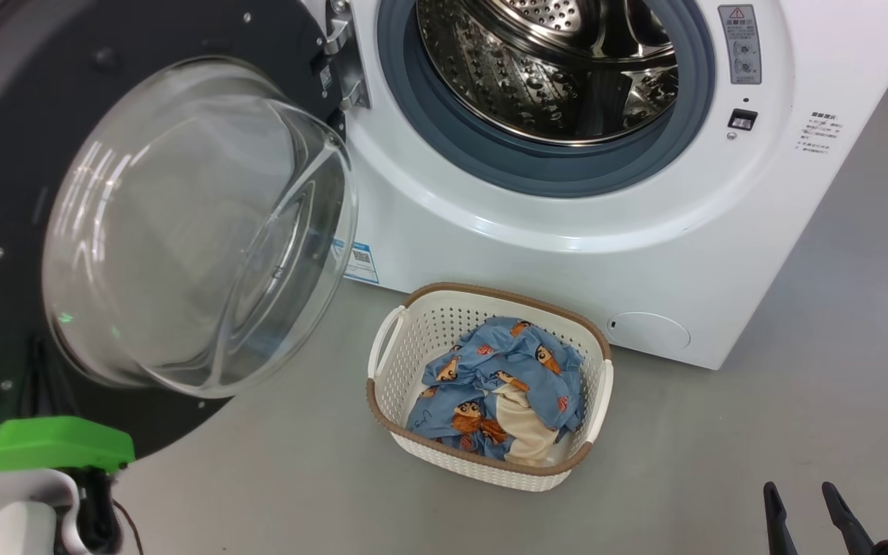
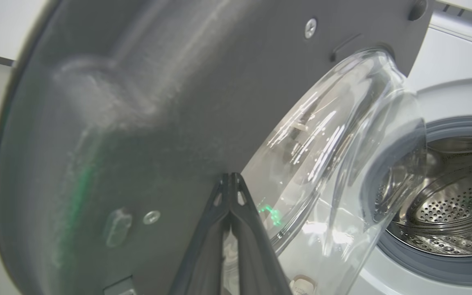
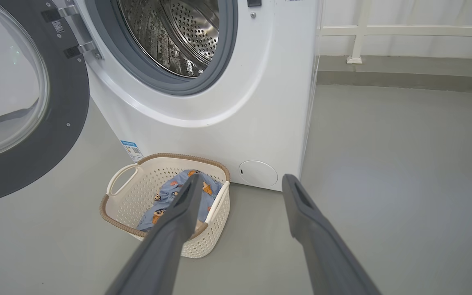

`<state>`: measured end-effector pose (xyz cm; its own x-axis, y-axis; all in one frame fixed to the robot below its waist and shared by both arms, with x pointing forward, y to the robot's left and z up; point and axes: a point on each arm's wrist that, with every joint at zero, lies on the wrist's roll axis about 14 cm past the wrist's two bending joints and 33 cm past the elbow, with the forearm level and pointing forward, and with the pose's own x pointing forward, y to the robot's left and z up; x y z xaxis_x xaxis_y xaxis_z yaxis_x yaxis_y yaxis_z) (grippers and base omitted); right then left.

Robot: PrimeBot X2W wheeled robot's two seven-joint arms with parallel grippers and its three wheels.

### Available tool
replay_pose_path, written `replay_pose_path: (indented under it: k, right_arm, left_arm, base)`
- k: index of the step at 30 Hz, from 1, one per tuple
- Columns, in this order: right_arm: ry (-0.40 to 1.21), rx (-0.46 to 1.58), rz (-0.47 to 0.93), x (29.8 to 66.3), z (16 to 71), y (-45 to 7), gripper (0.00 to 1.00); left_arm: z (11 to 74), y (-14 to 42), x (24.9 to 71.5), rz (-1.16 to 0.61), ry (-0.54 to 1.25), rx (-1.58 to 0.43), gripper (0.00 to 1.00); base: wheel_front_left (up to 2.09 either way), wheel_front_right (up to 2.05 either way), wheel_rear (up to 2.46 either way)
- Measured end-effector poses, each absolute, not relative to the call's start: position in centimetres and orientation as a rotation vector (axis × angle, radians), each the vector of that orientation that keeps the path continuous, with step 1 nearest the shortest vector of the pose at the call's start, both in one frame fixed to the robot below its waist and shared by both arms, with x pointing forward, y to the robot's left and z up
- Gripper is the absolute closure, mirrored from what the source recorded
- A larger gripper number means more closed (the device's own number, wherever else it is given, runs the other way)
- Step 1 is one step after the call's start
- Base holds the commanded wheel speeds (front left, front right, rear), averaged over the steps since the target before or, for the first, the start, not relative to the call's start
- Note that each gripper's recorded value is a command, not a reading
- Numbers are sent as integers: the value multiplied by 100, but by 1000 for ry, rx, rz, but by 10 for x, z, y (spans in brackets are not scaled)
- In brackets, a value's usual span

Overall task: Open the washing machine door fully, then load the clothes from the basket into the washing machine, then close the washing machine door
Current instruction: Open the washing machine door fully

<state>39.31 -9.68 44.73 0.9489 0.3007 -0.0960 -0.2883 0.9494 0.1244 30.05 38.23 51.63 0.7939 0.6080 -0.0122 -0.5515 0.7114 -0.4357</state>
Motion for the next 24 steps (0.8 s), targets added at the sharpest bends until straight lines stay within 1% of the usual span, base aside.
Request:
replay_pose_path:
  k: [8, 17, 24]
  right_arm:
    - [111, 96, 300, 390, 448, -98, 0]
    - [105, 95, 298, 389, 451, -99, 0]
    - [97, 94, 301, 388, 454, -98, 0]
  left_arm:
    - [507, 405, 307, 698, -99, -405, 100]
    - [504, 418, 307, 692, -51, -330, 100]
    - [508, 426, 302, 704, -59, -309, 100]
  base:
    - [0, 0, 0]
    - [0, 0, 0]
    - [0, 0, 0]
